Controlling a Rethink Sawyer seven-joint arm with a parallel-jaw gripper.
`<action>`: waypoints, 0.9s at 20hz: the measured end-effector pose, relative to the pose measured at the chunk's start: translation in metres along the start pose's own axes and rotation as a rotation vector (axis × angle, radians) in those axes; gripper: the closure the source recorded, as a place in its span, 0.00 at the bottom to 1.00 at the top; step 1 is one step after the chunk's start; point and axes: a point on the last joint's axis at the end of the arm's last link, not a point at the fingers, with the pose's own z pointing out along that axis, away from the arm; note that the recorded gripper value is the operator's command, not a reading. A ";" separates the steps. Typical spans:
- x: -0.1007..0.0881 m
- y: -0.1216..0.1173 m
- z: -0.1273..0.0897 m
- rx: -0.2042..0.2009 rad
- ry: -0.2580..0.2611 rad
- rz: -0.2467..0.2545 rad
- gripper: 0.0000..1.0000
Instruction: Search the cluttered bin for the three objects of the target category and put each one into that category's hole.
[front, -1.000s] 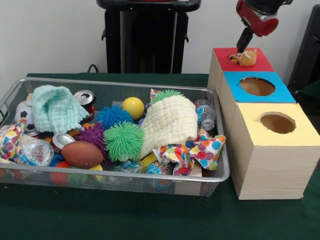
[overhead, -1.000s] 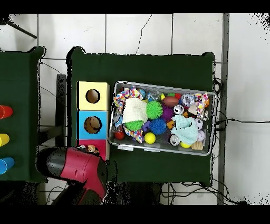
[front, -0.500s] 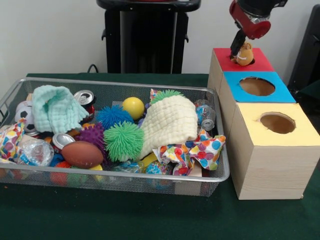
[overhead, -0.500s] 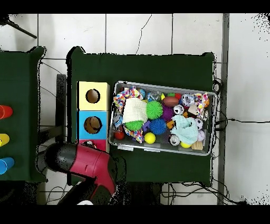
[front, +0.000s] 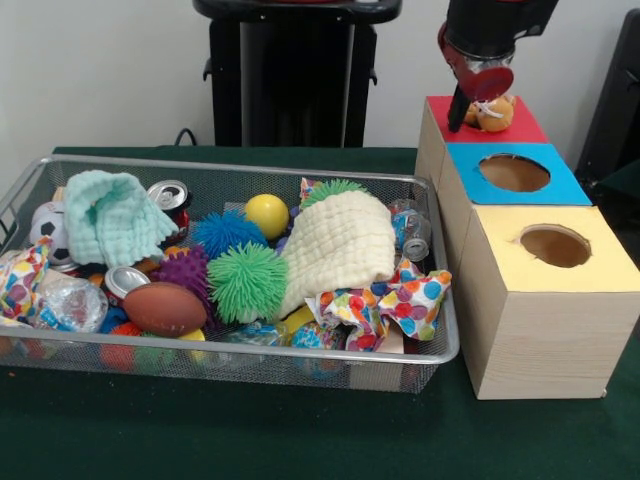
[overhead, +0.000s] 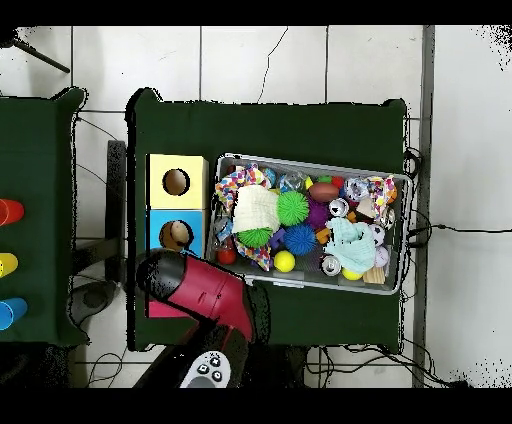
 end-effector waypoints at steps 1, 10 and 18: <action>0.002 0.001 0.001 0.000 0.022 0.005 1.00; 0.024 -0.006 -0.002 0.012 0.043 -0.040 1.00; 0.042 -0.036 -0.018 0.126 -0.050 -0.165 1.00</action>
